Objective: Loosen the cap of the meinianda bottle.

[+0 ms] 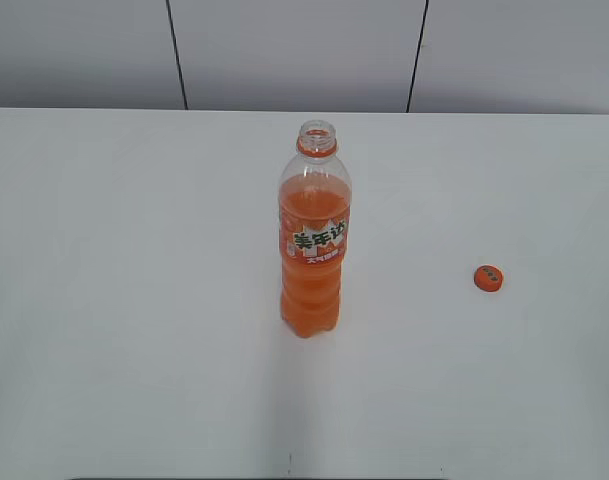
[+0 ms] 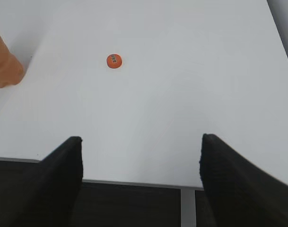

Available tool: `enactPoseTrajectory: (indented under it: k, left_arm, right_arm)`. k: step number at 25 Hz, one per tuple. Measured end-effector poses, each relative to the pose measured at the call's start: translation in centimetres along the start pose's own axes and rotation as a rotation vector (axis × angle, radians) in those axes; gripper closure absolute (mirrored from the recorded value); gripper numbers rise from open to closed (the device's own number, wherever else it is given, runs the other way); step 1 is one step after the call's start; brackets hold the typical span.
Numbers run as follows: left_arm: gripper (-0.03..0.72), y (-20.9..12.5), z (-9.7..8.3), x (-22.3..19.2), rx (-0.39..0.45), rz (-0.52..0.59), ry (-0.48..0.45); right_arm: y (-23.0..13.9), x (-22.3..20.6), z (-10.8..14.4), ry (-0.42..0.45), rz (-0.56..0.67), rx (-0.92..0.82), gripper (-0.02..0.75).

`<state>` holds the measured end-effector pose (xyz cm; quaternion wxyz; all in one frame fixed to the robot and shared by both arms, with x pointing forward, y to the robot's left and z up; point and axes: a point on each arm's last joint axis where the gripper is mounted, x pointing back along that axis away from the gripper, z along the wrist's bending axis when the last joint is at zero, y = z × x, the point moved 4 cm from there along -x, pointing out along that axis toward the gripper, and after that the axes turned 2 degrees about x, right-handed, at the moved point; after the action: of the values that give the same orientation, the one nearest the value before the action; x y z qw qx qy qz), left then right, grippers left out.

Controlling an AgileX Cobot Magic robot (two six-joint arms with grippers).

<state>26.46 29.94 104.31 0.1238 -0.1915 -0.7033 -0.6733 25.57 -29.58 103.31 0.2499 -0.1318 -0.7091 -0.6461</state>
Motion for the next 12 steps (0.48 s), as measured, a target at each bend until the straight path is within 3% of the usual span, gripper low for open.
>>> enactPoseTrajectory:
  k: [12]
  left_arm:
    - [0.218, 0.01, 0.00, 0.00, -0.057, -0.001, 0.000]
  right_arm:
    - [0.35, -0.84, -0.02, -0.003, -0.048, 0.013, 0.160]
